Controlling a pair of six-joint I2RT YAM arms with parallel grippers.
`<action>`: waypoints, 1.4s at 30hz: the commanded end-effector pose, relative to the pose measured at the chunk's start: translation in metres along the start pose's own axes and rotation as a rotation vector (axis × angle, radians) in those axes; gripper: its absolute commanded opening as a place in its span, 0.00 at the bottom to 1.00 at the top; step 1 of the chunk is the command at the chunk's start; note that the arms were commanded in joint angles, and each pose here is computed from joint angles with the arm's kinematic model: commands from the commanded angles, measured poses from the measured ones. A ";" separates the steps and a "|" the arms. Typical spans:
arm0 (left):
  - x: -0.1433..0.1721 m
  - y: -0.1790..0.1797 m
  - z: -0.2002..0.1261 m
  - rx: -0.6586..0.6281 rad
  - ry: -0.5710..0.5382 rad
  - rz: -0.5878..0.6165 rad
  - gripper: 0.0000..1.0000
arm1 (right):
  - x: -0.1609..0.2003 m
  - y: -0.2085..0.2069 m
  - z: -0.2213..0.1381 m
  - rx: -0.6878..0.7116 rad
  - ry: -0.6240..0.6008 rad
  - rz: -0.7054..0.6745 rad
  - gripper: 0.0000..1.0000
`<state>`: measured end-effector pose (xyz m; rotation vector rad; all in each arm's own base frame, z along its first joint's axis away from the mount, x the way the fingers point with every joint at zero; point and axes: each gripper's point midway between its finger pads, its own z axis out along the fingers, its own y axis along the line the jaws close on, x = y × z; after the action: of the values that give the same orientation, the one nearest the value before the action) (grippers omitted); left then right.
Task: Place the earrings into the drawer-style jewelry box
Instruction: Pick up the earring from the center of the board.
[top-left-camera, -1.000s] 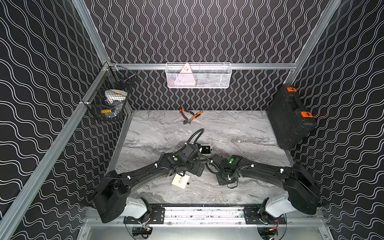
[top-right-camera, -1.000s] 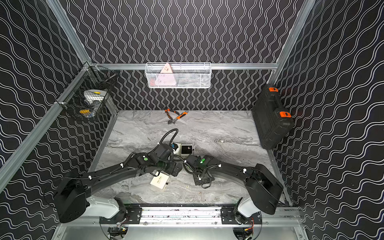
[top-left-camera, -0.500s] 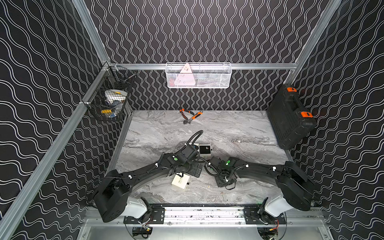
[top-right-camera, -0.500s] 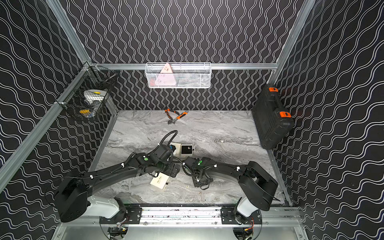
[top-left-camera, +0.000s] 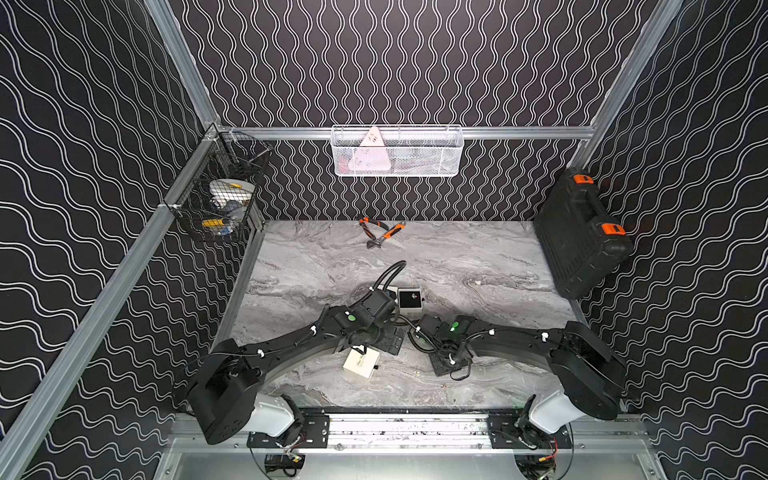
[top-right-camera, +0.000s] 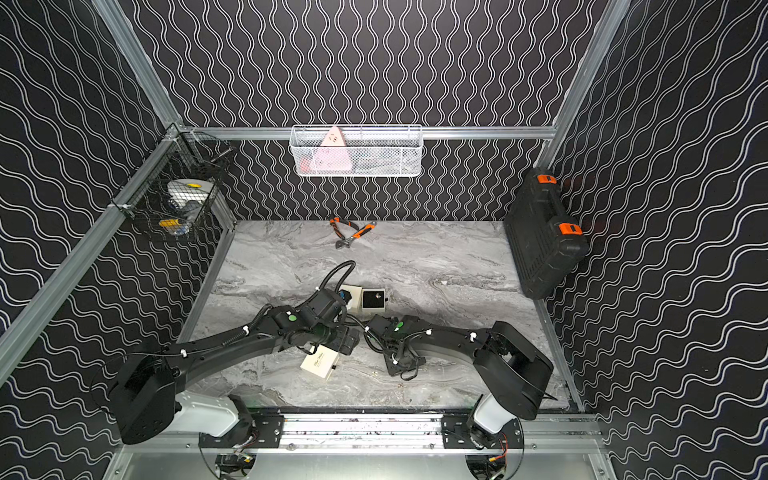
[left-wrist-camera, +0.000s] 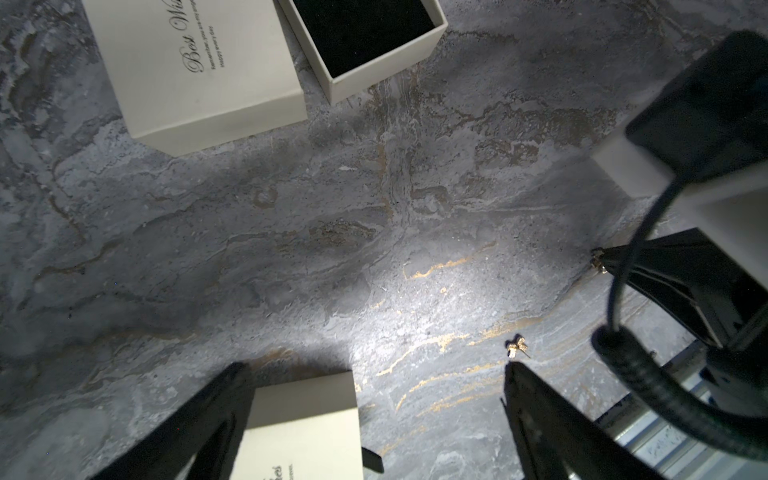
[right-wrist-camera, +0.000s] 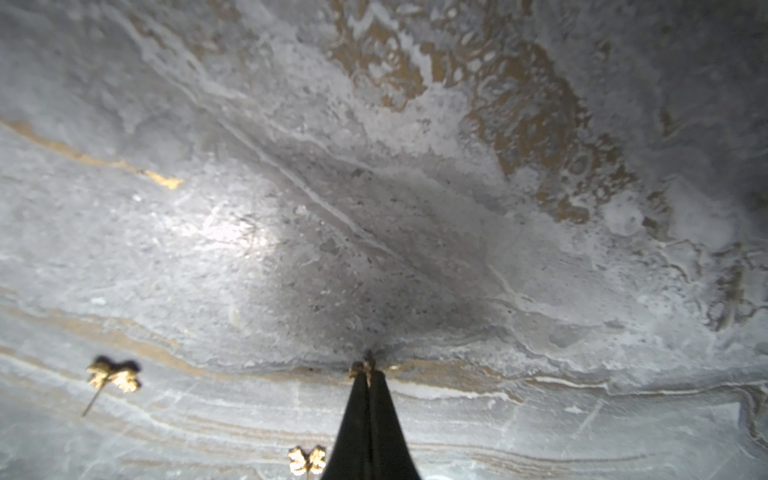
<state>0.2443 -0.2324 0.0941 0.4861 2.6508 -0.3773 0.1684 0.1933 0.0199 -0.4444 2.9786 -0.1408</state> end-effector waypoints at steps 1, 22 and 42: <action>-0.007 -0.005 -0.001 0.021 -0.025 -0.011 0.99 | 0.003 -0.005 0.002 0.029 0.006 0.008 0.01; -0.055 -0.030 -0.036 0.119 -0.343 0.203 0.99 | -0.063 0.007 -0.080 -0.804 -0.042 0.327 0.00; -0.047 -0.097 -0.054 0.179 -0.820 1.042 0.90 | -0.102 0.014 -0.152 -1.382 -0.092 0.406 0.00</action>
<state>0.2294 -0.3024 0.1568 1.2611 1.5425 -0.3834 0.2364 0.2425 0.1621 0.1473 2.5657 1.8208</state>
